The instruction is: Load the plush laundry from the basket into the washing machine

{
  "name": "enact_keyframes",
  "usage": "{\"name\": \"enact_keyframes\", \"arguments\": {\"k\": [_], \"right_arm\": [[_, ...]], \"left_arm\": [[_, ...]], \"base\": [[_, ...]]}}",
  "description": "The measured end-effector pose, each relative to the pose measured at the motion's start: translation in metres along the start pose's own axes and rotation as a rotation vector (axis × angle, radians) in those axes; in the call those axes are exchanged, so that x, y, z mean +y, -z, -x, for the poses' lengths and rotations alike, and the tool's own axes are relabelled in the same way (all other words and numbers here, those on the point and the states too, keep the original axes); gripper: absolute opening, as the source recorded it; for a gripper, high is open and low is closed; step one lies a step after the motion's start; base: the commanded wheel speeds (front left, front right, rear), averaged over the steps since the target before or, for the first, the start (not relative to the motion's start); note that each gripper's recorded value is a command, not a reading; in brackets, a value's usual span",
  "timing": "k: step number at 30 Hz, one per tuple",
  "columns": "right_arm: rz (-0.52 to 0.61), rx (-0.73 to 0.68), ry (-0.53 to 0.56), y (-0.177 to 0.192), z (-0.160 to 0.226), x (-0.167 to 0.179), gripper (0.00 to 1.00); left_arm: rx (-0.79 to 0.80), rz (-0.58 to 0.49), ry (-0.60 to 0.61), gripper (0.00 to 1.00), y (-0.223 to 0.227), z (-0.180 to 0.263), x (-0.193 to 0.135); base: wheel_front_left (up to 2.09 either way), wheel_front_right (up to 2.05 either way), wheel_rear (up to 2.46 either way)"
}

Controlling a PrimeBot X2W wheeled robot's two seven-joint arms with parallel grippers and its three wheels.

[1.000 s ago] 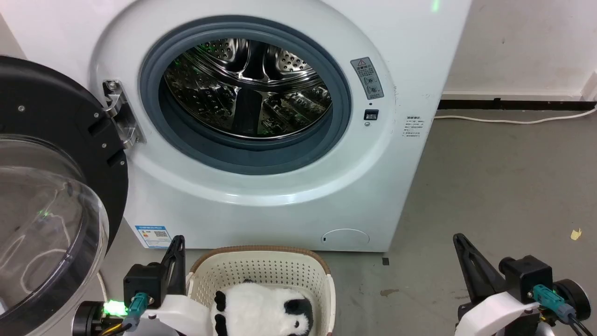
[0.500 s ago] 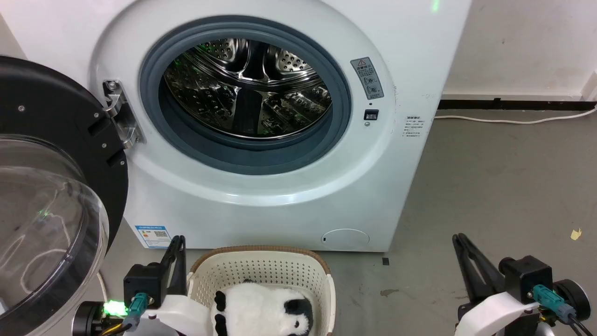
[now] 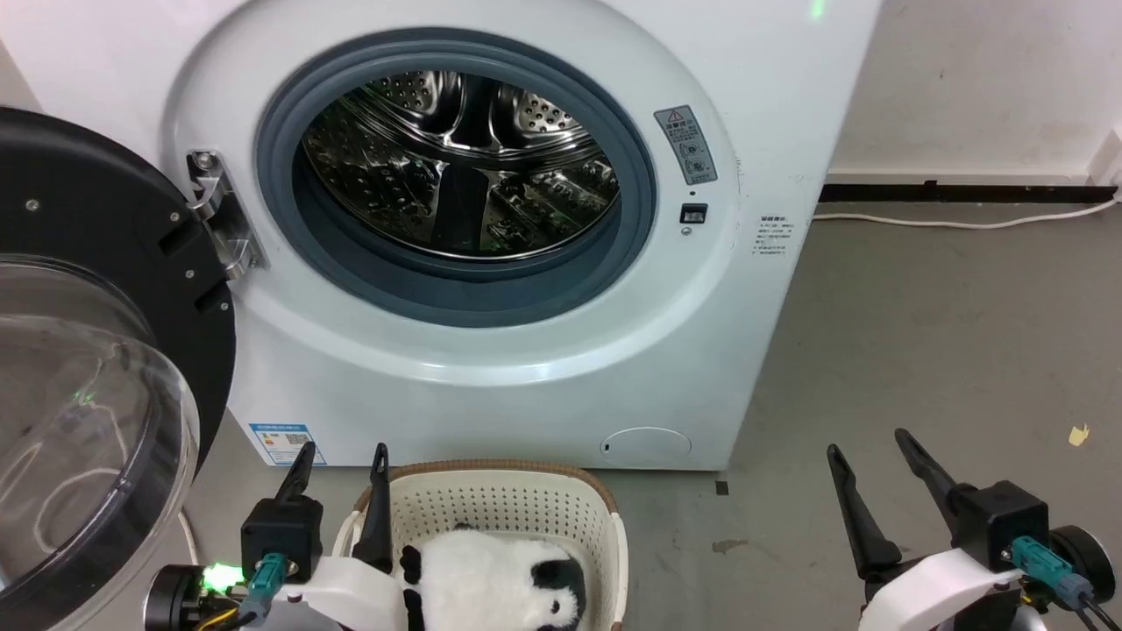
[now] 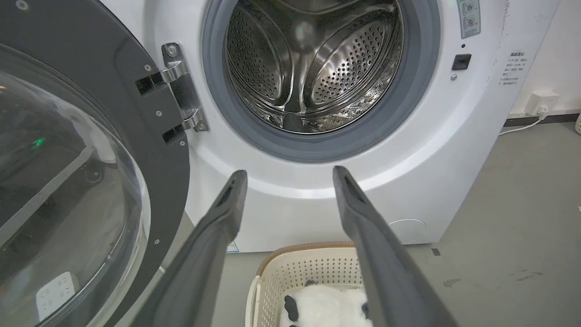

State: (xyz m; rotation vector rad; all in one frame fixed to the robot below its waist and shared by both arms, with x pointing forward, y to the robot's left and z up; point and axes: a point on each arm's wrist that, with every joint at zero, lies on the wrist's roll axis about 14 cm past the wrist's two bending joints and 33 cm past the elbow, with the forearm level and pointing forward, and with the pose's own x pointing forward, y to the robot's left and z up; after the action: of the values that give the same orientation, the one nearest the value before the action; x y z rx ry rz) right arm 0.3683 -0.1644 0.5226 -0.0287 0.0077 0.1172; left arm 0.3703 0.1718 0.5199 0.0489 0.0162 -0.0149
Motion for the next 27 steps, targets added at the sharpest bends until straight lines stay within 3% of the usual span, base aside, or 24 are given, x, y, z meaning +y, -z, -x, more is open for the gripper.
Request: {"name": "enact_keyframes", "arguments": {"k": [17,27], "right_arm": [[-0.044,0.057,0.047,0.027,-0.008,-0.016,1.0],[-0.069,0.068,0.08,0.037,-0.019,-0.028,1.0]], "left_arm": [[0.114,-0.006,0.077,1.0,0.046,-0.023,-0.024],[0.266,-0.024,0.156,1.0,0.098,-0.042,-0.039]], "base": [[0.0,0.0,0.0],[0.0,0.0,0.0]]}}
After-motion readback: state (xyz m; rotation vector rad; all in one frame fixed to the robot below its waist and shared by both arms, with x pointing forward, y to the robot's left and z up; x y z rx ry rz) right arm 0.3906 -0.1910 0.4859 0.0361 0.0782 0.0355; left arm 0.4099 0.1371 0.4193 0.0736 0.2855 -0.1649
